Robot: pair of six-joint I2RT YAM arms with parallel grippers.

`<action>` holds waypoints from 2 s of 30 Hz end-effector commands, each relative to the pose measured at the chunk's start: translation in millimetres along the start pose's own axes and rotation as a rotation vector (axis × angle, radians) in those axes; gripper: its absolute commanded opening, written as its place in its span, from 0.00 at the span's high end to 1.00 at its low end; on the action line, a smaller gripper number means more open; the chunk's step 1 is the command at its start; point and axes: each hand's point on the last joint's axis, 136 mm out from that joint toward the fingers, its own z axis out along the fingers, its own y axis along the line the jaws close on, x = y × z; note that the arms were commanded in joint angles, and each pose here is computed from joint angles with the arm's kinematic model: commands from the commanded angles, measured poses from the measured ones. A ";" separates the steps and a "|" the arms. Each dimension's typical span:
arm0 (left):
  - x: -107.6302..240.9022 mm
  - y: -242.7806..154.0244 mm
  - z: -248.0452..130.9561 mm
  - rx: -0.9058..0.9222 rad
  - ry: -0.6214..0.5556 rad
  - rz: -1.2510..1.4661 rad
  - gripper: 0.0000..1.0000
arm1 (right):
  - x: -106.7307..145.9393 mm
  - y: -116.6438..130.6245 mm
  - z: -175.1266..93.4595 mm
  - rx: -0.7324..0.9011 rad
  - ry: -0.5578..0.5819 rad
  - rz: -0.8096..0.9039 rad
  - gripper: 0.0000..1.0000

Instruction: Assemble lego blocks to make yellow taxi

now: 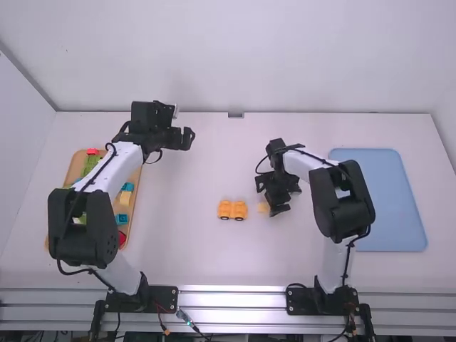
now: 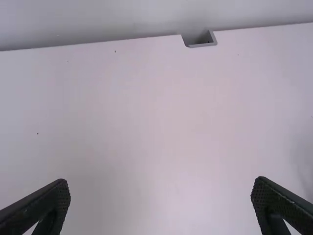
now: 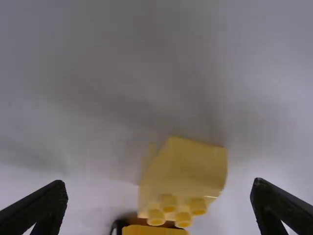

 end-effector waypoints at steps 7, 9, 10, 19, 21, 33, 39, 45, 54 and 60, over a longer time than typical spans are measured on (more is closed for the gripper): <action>1.4 4.5 0.1 -0.010 0.001 -0.010 0.01 | -15.0 13.4 -92.0 -0.103 0.057 -0.293 0.01; 1.6 4.6 0.1 -0.010 0.002 -0.011 0.01 | -12.0 25.8 -112.4 -0.173 0.061 -0.531 0.01; 1.7 4.6 0.1 -0.010 0.002 -0.011 0.01 | -12.0 33.2 -122.3 -0.212 0.042 -0.693 0.01; -6.0 29.2 -2.0 -0.155 -0.021 0.091 0.01 | -85.0 93.6 -180.2 -0.150 -0.548 -1.605 0.01; -3.4 38.1 -3.6 -0.204 -0.006 0.114 0.01 | -108.1 100.1 -191.8 -0.044 -0.677 -1.692 0.01; 16.0 -22.1 -2.2 0.156 0.025 0.433 0.01 | -13.1 114.7 -195.6 -0.521 -0.679 -2.515 0.01; 41.8 -80.0 -24.3 0.530 -0.041 0.715 0.01 | 34.8 67.6 -189.8 -0.809 -0.520 -2.792 0.01; 66.4 -122.1 -62.1 0.837 -0.180 0.896 0.01 | 59.7 11.9 -187.0 -0.978 -0.390 -3.067 0.01; 94.4 -149.3 -80.3 1.009 -0.271 0.905 0.01 | 47.5 10.5 -156.7 -0.922 -0.368 -3.092 0.01; 120.6 -161.5 -73.0 1.071 -0.333 0.862 0.01 | 30.0 2.2 -122.0 -0.809 -0.311 -3.136 0.01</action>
